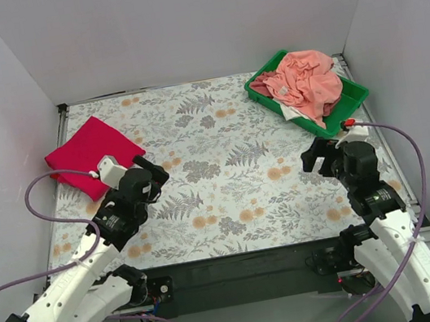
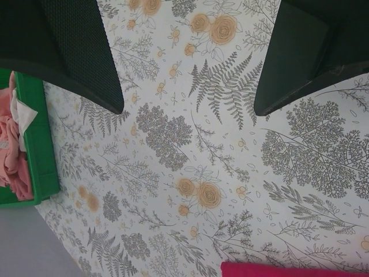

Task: Fold and stack the t-shirts
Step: Grab the tshirt from the pile

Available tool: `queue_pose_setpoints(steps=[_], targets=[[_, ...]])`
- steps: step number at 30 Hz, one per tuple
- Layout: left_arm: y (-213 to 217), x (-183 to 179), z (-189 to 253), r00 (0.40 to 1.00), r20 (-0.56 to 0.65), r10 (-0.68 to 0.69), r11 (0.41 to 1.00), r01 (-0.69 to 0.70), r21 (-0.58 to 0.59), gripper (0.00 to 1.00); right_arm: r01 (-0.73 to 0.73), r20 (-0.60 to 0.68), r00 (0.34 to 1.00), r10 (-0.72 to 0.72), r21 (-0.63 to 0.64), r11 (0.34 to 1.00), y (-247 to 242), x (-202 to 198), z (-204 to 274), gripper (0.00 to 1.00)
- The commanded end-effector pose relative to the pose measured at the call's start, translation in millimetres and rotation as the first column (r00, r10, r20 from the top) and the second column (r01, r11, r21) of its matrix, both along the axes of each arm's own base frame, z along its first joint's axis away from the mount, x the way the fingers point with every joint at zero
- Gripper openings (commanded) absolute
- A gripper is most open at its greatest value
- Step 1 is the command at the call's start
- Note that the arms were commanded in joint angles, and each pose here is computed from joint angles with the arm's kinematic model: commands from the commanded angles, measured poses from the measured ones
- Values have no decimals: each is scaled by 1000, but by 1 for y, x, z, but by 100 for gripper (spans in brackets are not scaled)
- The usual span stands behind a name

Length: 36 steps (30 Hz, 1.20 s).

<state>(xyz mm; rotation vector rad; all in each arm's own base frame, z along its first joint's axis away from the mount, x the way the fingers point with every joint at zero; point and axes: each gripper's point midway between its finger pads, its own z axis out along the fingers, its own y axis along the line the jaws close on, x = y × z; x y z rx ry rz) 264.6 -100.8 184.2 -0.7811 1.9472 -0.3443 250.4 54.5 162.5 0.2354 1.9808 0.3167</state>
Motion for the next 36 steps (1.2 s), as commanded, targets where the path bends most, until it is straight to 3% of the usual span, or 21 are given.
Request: queue_pose_setpoints(steps=[1,10,21,29,30,35,36], targets=[[8,0,9,998,43,40,999,-39,-9,96,28,86,996,-29,9,1000,-4,10,36,98],[0,2,6,999,34,11,1000,-10,-20,96,141,93,986,-136,-47,989,-20,43,74,98],[-3,7,-2,1000,10,-12,1000,11,22,96,188,28,982,-186,-201,961,-37,161,112,98],[-3,10,-6,1000,10,-14,999,14,50,96,192,-95,970,-222,-255,948,-76,244,70,97],[-3,10,-6,1000,9,-15,999,15,51,96,192,-68,974,-214,-239,952,-85,257,84,96],[-5,11,-7,1000,9,-22,999,22,45,96,144,-89,981,-172,-259,955,-96,317,58,96],[-6,11,-8,1000,8,-25,999,25,44,96,127,-127,978,-165,-262,957,-95,330,33,96]])
